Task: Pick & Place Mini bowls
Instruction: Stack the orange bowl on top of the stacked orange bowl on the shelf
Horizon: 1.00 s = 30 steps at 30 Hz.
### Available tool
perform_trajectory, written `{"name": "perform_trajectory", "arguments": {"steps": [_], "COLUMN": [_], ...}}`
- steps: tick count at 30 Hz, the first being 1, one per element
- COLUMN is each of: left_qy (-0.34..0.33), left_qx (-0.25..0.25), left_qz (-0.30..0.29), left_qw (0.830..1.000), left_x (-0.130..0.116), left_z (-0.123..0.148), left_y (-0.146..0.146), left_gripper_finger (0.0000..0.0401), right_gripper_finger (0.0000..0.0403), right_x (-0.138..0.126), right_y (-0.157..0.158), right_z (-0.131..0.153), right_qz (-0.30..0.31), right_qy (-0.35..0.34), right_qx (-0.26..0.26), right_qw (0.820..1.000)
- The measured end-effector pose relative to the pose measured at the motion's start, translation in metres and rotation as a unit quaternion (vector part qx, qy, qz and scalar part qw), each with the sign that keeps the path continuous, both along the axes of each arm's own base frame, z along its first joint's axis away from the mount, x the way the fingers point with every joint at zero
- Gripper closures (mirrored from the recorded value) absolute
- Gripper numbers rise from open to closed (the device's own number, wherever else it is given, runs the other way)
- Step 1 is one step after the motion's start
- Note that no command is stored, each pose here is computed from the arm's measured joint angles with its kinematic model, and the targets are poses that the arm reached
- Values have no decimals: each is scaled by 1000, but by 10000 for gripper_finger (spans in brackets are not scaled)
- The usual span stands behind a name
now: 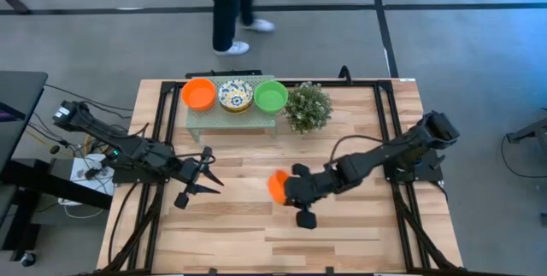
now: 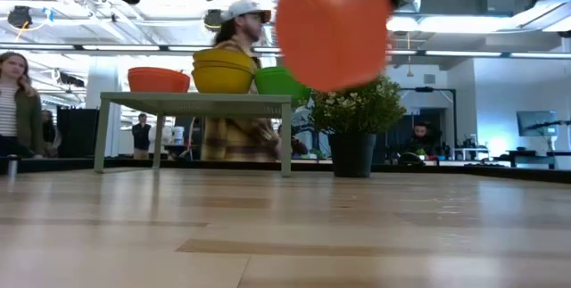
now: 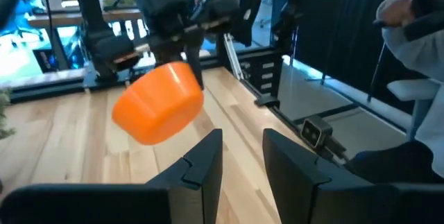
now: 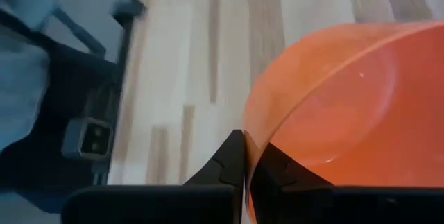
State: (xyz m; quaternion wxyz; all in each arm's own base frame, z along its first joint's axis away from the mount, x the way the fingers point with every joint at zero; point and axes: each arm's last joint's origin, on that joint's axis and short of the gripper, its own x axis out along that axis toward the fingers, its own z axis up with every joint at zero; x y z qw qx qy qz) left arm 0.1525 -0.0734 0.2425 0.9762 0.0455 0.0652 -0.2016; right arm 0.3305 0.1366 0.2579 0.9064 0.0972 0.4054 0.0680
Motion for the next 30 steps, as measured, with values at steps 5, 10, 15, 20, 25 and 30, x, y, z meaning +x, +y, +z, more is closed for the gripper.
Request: {"name": "perform_trajectory", "arguments": {"steps": [5, 10, 15, 20, 25, 30], "left_qy": [12, 19, 33, 51, 86, 116], "left_qx": [6, 8, 7, 7, 6, 2], "left_qz": [7, 23, 32, 16, -5, -28], "left_qw": [1000, 1000, 999, 999, 996, 993], "left_x": [9, 19, 27, 38, 48, 53], "left_z": [-6, -11, -13, -15, -25, -34], "left_y": [-2, 1, 7, 11, 15, 16], "left_gripper_finger": [295, 295, 295, 295, 295, 295], "right_gripper_finger": [401, 402, 402, 402, 403, 403], "right_x": [13, 31, 47, 70, 93, 104], "right_y": [-14, -21, -19, -23, -27, -28], "right_z": [-5, -21, -41, -45, -45, -44], "right_qz": [55, 157, 267, 291, 314, 330], "right_qy": [-29, -66, -99, -101, -79, -31], "right_qx": [-59, -132, -204, -220, -220, -212], "right_qw": [996, 976, 937, 926, 920, 919]}}
